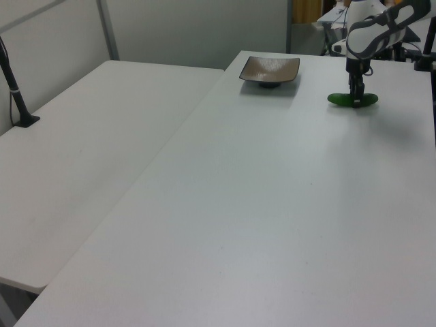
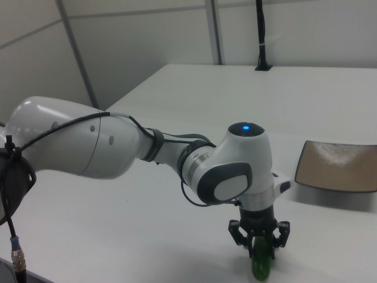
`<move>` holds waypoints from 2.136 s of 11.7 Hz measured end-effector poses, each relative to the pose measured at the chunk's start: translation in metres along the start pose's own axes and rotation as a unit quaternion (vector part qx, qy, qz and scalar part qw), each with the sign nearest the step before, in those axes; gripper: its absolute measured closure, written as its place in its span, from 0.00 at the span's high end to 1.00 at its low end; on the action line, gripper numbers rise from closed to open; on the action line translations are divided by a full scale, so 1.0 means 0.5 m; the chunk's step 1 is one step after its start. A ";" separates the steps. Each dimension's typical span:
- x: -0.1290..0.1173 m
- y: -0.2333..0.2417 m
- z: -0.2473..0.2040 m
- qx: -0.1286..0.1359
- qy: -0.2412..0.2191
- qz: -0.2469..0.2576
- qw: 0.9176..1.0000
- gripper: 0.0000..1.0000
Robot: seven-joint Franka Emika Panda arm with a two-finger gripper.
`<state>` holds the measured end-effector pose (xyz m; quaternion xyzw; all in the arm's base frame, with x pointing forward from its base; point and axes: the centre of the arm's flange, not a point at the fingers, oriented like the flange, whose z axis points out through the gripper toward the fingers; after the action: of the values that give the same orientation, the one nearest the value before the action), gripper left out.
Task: Cucumber placed on a ceramic plate
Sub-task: 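Lift the cucumber and carry it toward the brown ceramic plate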
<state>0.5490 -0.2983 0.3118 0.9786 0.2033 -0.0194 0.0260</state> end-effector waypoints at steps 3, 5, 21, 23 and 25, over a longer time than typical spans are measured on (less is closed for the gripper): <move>-0.003 0.003 -0.001 0.000 0.000 -0.006 1.000 0.46; -0.003 0.004 -0.005 -0.002 0.002 -0.006 1.000 0.46; 0.126 0.190 -0.251 -0.085 0.227 0.118 0.963 0.46; 0.155 0.213 -0.238 -0.117 0.276 0.158 0.941 0.46; 0.209 0.219 -0.222 -0.139 0.308 0.189 0.922 0.46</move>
<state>0.6917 -0.3507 0.4224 0.9430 0.0130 0.3169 0.1007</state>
